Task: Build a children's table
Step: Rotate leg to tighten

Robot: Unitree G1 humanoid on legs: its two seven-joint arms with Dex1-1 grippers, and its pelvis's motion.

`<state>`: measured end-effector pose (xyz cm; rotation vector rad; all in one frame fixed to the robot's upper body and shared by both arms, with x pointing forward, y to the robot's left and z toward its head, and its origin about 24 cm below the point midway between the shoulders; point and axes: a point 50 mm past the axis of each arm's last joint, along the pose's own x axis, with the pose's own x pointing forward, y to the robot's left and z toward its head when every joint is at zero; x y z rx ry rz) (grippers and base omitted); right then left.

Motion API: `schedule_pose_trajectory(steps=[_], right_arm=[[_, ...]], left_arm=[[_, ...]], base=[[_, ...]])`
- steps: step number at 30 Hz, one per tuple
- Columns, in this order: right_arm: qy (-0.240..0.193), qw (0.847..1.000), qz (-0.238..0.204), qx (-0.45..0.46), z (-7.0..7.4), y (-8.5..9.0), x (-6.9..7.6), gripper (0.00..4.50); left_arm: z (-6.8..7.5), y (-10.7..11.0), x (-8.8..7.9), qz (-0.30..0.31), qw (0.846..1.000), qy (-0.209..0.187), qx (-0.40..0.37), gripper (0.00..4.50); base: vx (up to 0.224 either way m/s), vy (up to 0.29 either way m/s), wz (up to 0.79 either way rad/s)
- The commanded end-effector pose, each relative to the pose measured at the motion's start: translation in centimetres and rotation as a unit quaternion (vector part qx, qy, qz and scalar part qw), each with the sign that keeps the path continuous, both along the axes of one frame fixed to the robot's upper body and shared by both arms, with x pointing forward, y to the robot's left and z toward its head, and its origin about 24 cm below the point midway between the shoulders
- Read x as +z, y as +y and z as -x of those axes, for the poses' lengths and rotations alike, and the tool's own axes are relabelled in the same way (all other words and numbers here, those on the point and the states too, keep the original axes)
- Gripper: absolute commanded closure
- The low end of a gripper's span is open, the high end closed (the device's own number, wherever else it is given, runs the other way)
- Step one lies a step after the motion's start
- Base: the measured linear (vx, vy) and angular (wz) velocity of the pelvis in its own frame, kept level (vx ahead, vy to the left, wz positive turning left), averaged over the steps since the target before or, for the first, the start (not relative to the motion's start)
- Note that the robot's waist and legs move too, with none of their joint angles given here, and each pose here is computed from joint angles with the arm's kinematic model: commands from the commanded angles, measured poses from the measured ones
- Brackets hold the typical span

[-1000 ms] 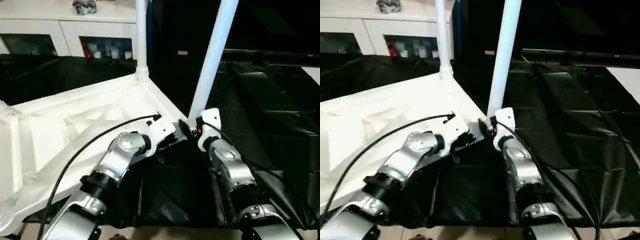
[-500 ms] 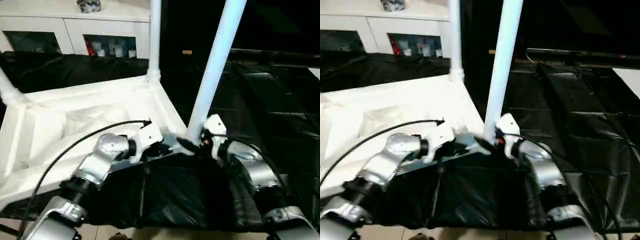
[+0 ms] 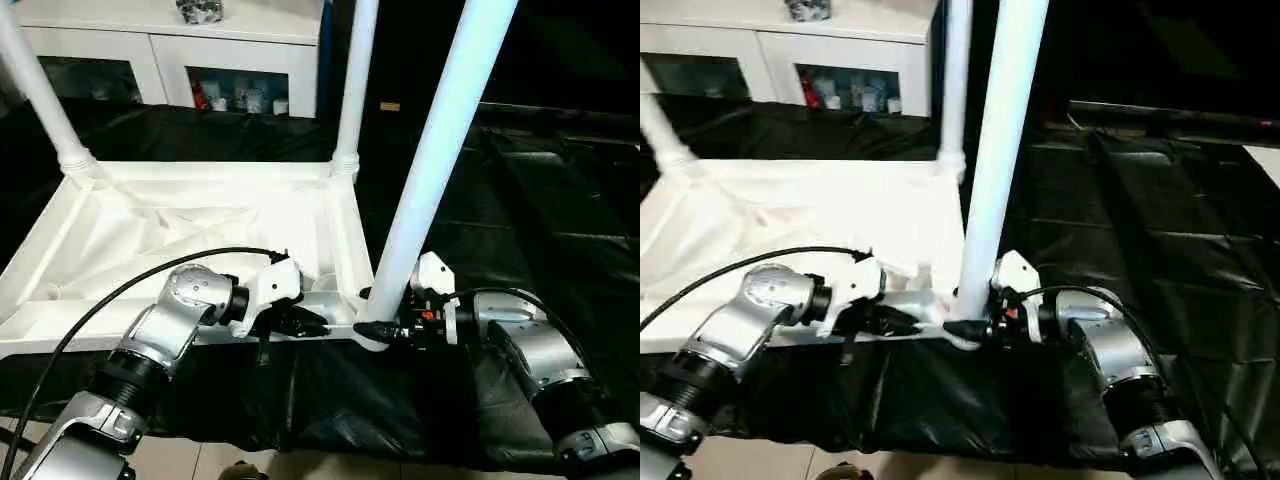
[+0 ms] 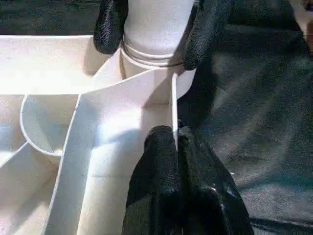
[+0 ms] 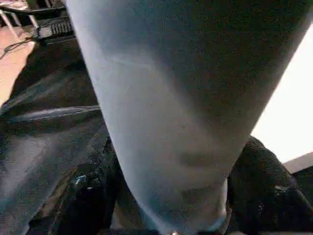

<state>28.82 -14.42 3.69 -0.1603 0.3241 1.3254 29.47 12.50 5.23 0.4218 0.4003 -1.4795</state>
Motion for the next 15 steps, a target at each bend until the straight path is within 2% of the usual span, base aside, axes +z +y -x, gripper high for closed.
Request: schedule_pose_trajectory(steps=[1,9,11,14,15], right_arm=[[0.018,0.999,-0.003,0.044,0.8,1.1,-0.4,1.88],[0.023,0.999,-0.018,0.02,1.0,1.6,-0.9,1.9],[0.008,0.999,-0.025,-0.029,0.5,2.1,-1.3,1.9],[0.01,0.998,-0.026,-0.06,0.2,2.4,-1.5,1.91],[0.018,0.99,-0.021,-0.136,-0.6,3.1,-2.4,1.91]], left_arm=[[-0.2,-0.8,0.6,0.009,1.0,-0.011,-0.018,4.5],[-1.0,-1.0,0.4,0.007,0.999,-0.03,0.032,4.5],[-1.8,-1.8,0.5,0.022,0.995,-0.044,0.082,4.5],[-2.0,-2.2,0.5,0.028,0.994,-0.049,0.097,4.5],[-2.3,-3.2,0.4,0.035,0.99,-0.059,0.121,4.5]], base=[[0.0,0.0,0.0],[0.0,0.0,0.0],[0.0,0.0,0.0],[0.0,0.0,0.0],[0.0,0.0,0.0]])
